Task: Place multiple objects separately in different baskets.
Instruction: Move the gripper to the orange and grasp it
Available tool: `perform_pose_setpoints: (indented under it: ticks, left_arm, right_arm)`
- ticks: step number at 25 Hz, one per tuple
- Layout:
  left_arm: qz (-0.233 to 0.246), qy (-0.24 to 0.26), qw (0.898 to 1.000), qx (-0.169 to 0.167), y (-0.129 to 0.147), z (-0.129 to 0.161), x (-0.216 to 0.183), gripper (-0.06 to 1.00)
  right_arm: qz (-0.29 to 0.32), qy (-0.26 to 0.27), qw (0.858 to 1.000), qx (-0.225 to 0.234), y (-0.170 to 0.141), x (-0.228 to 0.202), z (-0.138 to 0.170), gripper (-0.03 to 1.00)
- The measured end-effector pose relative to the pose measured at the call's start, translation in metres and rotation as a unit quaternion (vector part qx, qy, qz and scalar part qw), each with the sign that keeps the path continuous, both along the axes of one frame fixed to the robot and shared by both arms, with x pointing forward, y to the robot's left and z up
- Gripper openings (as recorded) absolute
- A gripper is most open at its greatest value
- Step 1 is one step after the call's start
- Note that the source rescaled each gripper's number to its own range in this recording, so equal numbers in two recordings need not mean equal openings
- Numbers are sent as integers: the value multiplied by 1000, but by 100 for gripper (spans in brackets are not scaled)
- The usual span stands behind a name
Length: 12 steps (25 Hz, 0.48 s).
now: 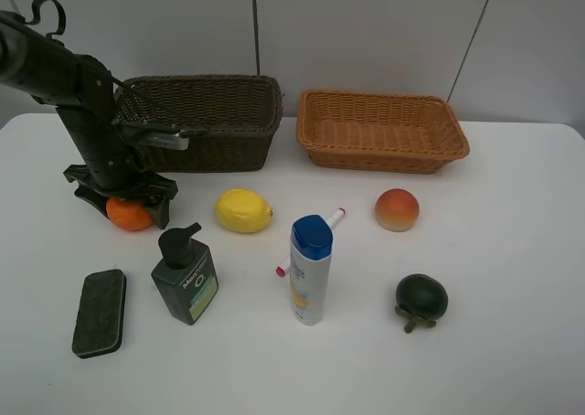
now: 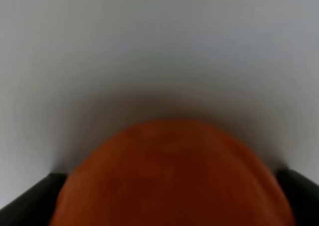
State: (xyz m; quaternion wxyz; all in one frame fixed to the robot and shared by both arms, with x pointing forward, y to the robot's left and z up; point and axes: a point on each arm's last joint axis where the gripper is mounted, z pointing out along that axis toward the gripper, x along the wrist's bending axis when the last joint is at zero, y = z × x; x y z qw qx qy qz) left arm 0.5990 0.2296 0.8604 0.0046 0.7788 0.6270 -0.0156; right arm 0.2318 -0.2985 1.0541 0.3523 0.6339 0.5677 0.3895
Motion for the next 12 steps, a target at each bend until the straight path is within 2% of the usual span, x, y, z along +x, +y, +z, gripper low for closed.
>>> perform_pose_setpoints:
  ticks: [2, 4, 12]
  left_arm:
    - [2, 0, 1000, 0, 0, 0, 0, 95]
    - [2, 2, 1000, 1, 0, 0, 0, 75]
    - [3, 16, 1000, 0, 0, 7, -3, 75]
  right_arm:
    - [0, 0, 1000, 0, 0, 0, 0, 100]
    - [0, 0, 1000, 0, 0, 0, 0, 100]
    - [0, 0, 1000, 0, 0, 0, 0, 100]
